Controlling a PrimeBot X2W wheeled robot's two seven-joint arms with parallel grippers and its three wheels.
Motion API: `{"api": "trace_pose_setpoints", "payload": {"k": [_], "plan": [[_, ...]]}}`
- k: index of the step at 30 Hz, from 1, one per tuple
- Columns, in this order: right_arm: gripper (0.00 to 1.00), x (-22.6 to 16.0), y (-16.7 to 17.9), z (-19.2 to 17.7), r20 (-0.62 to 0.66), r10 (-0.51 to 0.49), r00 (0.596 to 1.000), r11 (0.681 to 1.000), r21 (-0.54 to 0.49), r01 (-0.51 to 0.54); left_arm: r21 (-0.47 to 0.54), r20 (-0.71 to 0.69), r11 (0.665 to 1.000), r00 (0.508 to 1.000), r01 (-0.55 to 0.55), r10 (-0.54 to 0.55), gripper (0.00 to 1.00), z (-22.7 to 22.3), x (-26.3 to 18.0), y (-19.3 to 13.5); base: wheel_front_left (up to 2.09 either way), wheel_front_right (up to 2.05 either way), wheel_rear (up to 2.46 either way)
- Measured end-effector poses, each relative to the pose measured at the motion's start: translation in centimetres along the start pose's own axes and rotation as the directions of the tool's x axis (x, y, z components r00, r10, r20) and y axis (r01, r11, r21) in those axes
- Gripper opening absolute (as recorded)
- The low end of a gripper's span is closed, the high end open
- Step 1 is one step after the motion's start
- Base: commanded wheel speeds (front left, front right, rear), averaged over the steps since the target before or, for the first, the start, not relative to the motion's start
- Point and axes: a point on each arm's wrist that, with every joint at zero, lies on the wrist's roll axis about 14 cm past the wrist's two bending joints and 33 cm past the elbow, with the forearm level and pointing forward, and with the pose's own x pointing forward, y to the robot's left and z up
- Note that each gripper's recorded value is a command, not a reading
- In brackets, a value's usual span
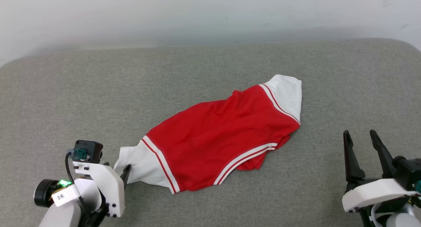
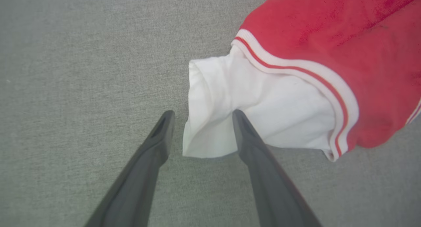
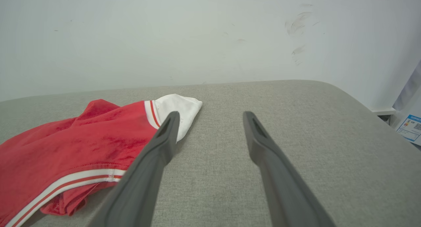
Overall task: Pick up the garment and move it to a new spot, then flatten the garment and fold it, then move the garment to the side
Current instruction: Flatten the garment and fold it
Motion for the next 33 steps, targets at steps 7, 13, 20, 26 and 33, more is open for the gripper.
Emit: {"api": "trace_pose_setpoints", "payload": {"k": [7, 13, 20, 26, 33], "plan": [[1.00, 0.1, 0.7, 0.4, 0.000, 0.022, 1.000, 1.000, -0.012, -0.022, 0.027, 0.313, 0.997, 0.948, -0.077, 0.065, 1.00, 4.6, -1.9, 0.2, 0.00, 0.00, 0.00], [1.00, 0.9, 1.7, 0.9, -0.013, 0.068, 0.998, 0.997, -0.039, -0.069, 0.010, 0.618, 0.999, 0.785, -0.043, 0.027, 1.00, 8.0, -4.9, -1.8, 0.00, 0.00, 0.00], [1.00, 3.8, 2.2, -0.4, -0.197, 0.135, 0.971, 0.982, -0.101, -0.157, 0.034, 0.730, 0.999, 0.684, -0.023, -0.009, 1.00, 8.8, -6.2, -3.2, 0.00, 0.00, 0.00], [1.00, 7.4, 2.9, -2.9, -0.515, 0.161, 0.842, 0.954, -0.139, -0.267, 0.024, 0.754, 0.999, 0.656, -0.038, 0.006, 1.00, 9.7, -6.5, -3.0, 0.00, 0.00, 0.00], [1.00, 10.6, 4.0, -6.3, -0.779, 0.119, 0.615, 0.915, -0.154, -0.373, -0.002, 0.744, 0.998, 0.668, -0.056, 0.039, 1.00, 9.5, -5.6, -2.1, 0.00, 0.00, 0.00]]}}
